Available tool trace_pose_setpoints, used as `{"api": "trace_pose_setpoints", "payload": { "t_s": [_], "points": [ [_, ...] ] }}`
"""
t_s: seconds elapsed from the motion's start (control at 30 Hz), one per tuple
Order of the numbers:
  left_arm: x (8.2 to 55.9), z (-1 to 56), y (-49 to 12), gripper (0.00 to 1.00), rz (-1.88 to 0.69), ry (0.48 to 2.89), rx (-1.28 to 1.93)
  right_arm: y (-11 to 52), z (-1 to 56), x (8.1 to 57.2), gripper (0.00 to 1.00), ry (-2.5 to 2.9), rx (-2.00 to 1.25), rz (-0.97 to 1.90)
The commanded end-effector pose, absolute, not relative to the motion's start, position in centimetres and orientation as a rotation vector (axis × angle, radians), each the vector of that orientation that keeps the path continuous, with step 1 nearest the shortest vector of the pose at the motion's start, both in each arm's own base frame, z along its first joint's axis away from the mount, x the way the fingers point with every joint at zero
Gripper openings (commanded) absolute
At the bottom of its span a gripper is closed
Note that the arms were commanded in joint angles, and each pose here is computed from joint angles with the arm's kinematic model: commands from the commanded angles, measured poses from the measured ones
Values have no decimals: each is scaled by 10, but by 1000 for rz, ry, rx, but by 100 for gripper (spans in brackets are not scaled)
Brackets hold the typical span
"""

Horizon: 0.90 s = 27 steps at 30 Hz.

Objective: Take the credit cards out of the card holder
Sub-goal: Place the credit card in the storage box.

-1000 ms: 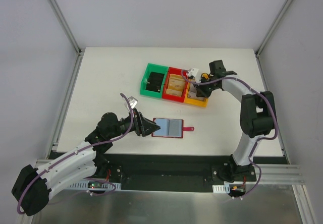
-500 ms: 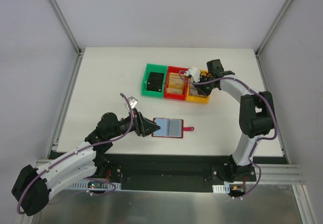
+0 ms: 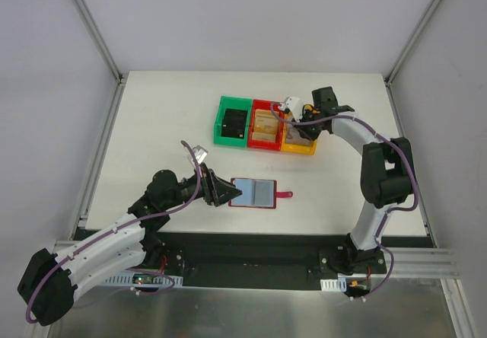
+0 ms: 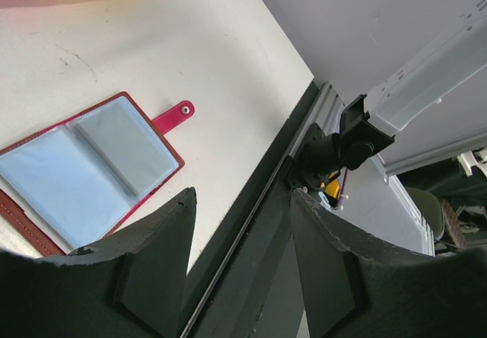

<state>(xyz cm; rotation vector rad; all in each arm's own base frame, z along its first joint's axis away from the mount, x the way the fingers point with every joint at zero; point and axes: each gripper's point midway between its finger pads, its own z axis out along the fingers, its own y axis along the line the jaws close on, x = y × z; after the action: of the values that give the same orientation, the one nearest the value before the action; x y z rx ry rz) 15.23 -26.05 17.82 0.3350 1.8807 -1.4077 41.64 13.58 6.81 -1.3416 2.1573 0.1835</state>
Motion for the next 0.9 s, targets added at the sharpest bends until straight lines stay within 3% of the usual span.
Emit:
{"api": "trace_pose_setpoints", "payload": {
  "t_s": [0.0, 0.33, 0.6, 0.77, 0.8, 0.87],
  "points": [
    [149, 184, -263, 51, -1439, 1845, 345, 148, 100, 436, 16, 2069, -1328, 143],
    [148, 184, -262, 51, -1441, 1842, 345, 158, 109, 441, 23, 2048, -1322, 109],
    [152, 183, -260, 54, -1413, 1861, 319, 151, 216, 466, 31, 1844, -888, -6],
    [175, 169, -242, 59, -1193, 1990, 196, 163, 260, 426, 55, 1767, -736, 28],
    [181, 170, -238, 61, -1150, 1996, 164, 169, 260, 415, 96, 1746, -736, 59],
    [188, 170, -229, 68, -1092, 2008, 104, 180, 259, 387, 96, 1711, -742, 106]
  ]
}}
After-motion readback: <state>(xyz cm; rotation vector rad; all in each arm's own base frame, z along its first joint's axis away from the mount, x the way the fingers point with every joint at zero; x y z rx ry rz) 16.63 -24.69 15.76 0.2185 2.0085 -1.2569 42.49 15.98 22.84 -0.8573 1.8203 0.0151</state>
